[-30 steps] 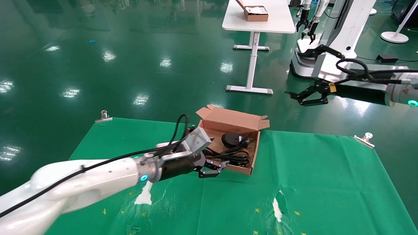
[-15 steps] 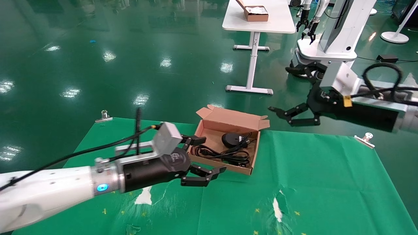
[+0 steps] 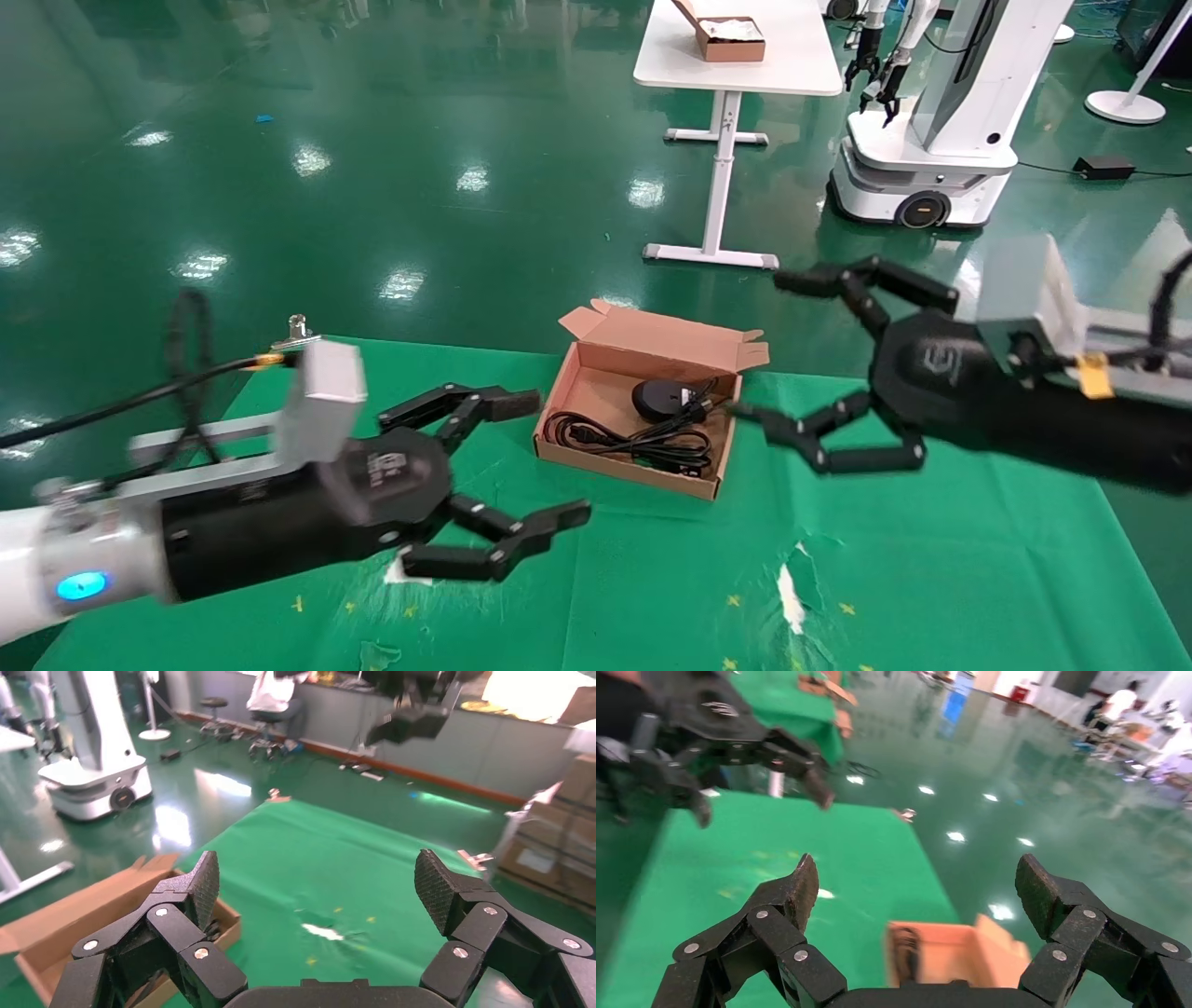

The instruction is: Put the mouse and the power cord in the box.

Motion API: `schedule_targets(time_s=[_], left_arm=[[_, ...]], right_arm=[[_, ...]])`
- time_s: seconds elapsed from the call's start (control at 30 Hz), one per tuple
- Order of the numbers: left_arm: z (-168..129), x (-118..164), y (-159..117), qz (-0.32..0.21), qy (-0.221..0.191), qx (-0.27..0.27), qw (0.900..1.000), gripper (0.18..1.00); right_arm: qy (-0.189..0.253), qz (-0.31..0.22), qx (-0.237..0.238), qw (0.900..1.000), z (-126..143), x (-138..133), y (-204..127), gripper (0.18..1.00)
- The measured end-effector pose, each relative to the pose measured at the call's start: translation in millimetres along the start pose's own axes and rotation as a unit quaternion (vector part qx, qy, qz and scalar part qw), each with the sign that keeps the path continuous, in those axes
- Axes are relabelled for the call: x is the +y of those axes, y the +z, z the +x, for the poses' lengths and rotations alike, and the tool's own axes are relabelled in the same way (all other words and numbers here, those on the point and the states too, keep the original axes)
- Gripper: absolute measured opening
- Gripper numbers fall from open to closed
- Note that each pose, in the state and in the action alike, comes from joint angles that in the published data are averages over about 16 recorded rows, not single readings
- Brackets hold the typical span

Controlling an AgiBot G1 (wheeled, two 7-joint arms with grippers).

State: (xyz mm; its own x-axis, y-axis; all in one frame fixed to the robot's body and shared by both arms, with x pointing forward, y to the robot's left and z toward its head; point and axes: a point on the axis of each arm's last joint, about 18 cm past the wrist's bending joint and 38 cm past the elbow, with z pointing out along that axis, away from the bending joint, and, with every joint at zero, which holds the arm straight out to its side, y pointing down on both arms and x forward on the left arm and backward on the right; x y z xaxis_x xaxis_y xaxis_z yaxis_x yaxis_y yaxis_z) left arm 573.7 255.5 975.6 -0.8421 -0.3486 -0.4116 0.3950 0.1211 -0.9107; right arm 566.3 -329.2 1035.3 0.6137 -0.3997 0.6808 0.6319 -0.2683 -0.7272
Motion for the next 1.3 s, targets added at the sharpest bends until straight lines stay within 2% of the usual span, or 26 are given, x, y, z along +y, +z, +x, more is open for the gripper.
schedule_targets(time_s=[0.23, 0.47, 0.63, 0.87, 1.3], left_arm=[[26, -24, -38, 0.015, 0.012, 0.038, 0.9991, 1.000], [52, -44, -68, 0.016, 0.032, 0.074, 0.9966, 1.000], [64, -51, -80, 0.013, 0.043, 0.090, 0.9949, 1.000], [68, -54, -85, 0.012, 0.048, 0.096, 0.9942, 1.000], [63, -51, -80, 0.014, 0.040, 0.089, 0.9952, 1.000]], right_arm=[[0.058, 0.025, -0.059, 0.996, -42, -14, -9, 1.001], [0.108, 0.039, -0.120, 0.986, -81, -28, -19, 1.001], [0.130, 0.044, -0.149, 0.979, -99, -35, -24, 1.001], [0.137, 0.045, -0.161, 0.976, -107, -38, -26, 1.001], [0.132, 0.043, -0.149, 0.979, -99, -35, -24, 1.001]])
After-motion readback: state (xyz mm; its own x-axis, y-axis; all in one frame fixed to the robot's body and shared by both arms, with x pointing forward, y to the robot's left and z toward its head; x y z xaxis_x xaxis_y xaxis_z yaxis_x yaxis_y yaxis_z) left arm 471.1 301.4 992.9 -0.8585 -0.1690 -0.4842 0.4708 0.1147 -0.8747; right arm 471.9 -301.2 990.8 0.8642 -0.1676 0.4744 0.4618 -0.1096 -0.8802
